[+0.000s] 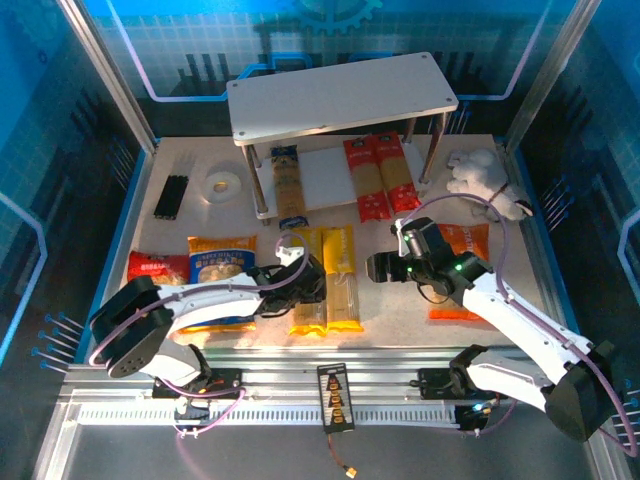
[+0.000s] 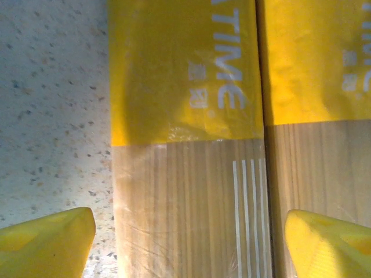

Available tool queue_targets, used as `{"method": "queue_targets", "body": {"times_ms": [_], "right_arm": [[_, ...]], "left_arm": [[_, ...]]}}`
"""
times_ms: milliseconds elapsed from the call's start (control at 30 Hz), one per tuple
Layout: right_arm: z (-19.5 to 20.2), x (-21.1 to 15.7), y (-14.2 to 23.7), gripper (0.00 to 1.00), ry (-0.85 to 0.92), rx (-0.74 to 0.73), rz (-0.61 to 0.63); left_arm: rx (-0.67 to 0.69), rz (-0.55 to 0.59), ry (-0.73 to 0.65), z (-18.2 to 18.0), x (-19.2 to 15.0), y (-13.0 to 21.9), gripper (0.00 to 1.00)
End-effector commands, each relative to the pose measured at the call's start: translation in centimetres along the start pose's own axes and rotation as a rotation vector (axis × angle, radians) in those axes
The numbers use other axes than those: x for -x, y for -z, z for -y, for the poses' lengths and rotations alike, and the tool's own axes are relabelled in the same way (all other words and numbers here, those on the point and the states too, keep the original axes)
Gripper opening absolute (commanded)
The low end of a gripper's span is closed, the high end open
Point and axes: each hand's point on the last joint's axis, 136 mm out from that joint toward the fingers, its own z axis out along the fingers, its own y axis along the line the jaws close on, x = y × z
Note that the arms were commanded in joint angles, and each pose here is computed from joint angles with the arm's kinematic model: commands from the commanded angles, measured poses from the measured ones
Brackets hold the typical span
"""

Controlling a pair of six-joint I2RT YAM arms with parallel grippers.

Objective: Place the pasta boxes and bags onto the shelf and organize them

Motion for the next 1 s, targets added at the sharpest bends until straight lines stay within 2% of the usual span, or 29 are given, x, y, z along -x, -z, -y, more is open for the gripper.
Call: {"method": "queue_targets", "body": {"times_ms": [0, 200, 433, 767, 967], "right_arm": [[0.6, -0.3, 0.0, 0.86, -0.016, -0.011, -0.002], [0.7, -0.4, -0.1, 0.86, -0.018, -0.015, -0.004], [1.0, -0.7, -0.2, 0.87, -0.021, -0.020, -0.006], [1.2, -0.9, -0.4, 0.87, -0.025, -0.023, -0.010], [1.2, -1.0, -0.4, 0.87, -0.030, -0.018, -0.010]], "left_arm": [[-0.009, -0.041, 0.015, 0.2, -1.3, -0.8, 0.86], [0.032, -0.067, -0.018, -0.1, -1.8, -1.7, 0.87], [0.003, -0.102, -0.019, 0.7, -2.7, -2.6, 0.88], [-0.048, -0.078, -0.018, 1.6, -1.8, -1.0, 0.91], [-0.048, -0.121, -0.024, 1.7, -2.8, -1.8, 0.92]]}}
